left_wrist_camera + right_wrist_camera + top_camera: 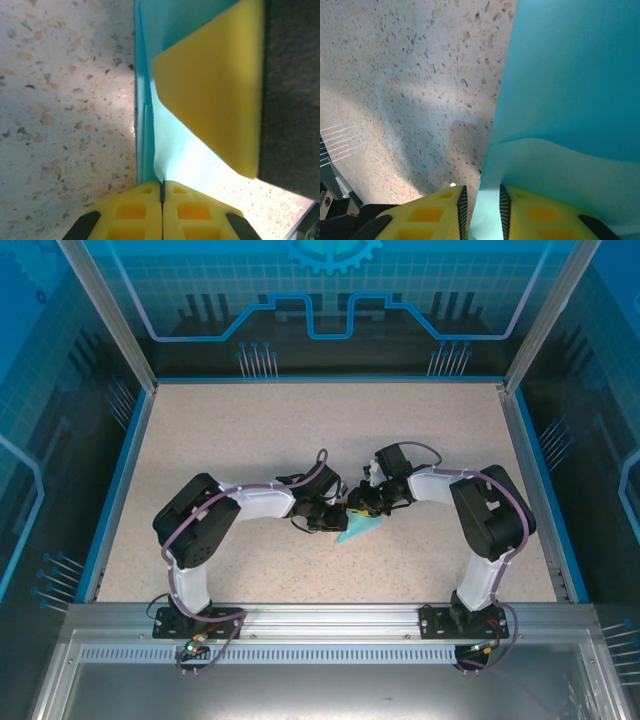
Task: Fold a paper plane with a square sheet of paper (pick it up from the middle)
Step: Fourth fold the wing at the center of the table.
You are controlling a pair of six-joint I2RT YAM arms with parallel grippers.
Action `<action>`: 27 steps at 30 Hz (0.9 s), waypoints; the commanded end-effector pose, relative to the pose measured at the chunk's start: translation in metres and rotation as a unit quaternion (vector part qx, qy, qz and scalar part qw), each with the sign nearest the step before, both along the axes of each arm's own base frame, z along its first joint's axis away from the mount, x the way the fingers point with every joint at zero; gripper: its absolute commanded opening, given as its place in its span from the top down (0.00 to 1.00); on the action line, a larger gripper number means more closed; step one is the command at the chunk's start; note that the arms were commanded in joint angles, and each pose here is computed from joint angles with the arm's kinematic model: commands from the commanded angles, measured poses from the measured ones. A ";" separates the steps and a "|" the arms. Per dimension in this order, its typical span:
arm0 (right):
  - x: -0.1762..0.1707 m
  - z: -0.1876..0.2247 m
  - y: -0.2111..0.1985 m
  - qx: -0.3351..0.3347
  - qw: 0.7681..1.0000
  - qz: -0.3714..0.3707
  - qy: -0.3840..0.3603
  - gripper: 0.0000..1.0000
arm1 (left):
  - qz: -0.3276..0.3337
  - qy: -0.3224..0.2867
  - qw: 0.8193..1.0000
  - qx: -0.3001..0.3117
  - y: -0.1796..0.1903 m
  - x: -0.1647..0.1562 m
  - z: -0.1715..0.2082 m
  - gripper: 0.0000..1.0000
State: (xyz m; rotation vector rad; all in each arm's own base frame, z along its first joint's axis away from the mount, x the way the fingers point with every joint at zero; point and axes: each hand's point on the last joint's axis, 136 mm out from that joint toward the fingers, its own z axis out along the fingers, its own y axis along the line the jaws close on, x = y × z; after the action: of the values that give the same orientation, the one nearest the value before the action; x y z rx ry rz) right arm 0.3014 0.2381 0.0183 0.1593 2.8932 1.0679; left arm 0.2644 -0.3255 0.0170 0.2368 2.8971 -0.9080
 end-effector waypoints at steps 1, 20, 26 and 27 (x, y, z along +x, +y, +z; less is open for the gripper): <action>0.001 0.001 -0.002 0.005 1.000 0.002 0.005 0.73 | -0.005 -0.004 0.999 0.033 0.006 0.001 -0.009 0.97; 0.004 0.033 -0.011 0.015 0.999 -0.006 -0.028 0.73 | -0.015 -0.001 0.998 0.055 0.011 -0.004 -0.019 0.98; 0.003 0.013 -0.010 0.008 1.000 -0.004 -0.012 0.75 | -0.016 -0.004 0.999 0.052 0.010 -0.003 -0.017 0.97; 0.003 0.011 -0.010 0.006 1.000 -0.004 -0.011 0.75 | -0.016 -0.004 0.999 0.052 0.010 -0.003 -0.016 0.97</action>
State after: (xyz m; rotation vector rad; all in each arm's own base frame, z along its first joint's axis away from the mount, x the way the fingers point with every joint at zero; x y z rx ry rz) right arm 0.3067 0.2326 0.0422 0.1477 2.8351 1.0894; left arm 0.2656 -0.3248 0.0154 0.2734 2.8983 -0.8584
